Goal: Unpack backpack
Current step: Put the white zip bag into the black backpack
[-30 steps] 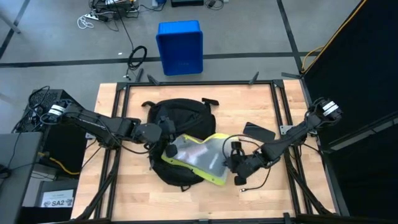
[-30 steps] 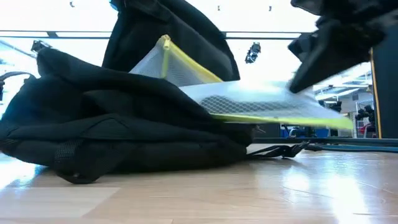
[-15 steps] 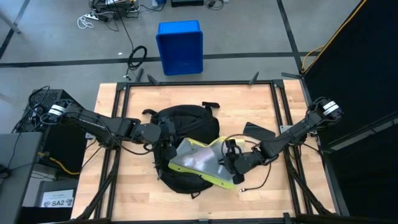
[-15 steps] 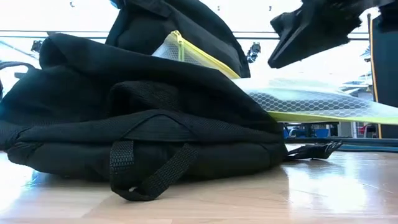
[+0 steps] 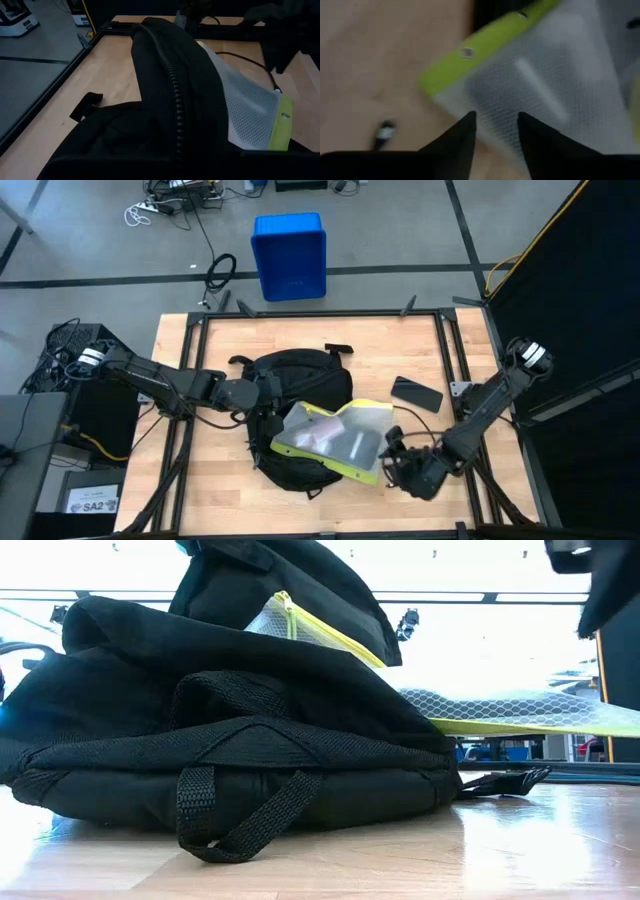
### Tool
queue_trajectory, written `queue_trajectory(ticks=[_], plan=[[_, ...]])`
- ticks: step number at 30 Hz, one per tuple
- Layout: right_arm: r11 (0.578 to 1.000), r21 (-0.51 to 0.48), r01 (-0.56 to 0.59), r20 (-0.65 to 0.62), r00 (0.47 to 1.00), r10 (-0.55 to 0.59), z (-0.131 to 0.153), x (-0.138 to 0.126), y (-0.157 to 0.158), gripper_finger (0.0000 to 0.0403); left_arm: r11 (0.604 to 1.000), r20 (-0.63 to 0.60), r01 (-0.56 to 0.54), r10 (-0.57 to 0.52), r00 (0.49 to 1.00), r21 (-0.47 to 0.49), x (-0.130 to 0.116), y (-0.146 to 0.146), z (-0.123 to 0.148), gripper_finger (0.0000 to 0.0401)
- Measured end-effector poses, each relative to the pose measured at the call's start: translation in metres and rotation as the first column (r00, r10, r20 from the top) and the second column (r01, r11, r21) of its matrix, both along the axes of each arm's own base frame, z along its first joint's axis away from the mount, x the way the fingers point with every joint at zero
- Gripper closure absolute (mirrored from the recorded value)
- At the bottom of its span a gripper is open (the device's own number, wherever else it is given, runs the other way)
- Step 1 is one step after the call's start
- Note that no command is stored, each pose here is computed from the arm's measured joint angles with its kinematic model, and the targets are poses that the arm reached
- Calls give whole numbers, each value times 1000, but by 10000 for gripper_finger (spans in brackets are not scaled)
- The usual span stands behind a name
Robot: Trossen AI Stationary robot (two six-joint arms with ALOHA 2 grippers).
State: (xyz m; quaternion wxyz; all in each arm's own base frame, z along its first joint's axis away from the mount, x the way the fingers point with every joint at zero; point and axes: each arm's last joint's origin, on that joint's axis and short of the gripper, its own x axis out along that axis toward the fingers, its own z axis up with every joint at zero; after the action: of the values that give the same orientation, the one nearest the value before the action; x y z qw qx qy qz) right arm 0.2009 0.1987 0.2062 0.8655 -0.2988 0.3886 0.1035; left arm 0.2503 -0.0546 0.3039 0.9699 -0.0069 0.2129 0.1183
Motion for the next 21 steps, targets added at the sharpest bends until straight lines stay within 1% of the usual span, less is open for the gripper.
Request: queue_trajectory(ticks=[4,8,10,13,15,17,19,21], plan=[[997,-71,-29,43,999,32,-11,-12,4,213,1000,0,0,0,1000,0,0,0,0,401],[990,-138,-1,105,994,16,-18,-18,3,169,1000,1,-1,1,1000,-2,0,0,0,401],[987,-159,-8,131,991,30,-25,-17,5,153,1000,0,-1,1,1000,-3,0,0,0,401],[961,-274,-32,103,993,62,-43,-14,8,136,1000,-5,-2,2,1000,-2,0,0,-1,401],[927,-373,-28,90,994,67,-58,-10,9,128,1000,-7,-2,2,1000,-2,0,0,-1,401],[877,-480,-16,89,994,67,-71,-7,8,123,1000,-8,-9,9,1000,-14,-1,0,-1,401],[805,-593,5,102,992,69,-83,-4,6,118,1000,-8,-11,11,1000,-19,-1,0,-1,401],[733,-679,38,126,990,65,-92,0,4,116,1000,-8,-11,11,1000,-19,-1,0,-1,401]])
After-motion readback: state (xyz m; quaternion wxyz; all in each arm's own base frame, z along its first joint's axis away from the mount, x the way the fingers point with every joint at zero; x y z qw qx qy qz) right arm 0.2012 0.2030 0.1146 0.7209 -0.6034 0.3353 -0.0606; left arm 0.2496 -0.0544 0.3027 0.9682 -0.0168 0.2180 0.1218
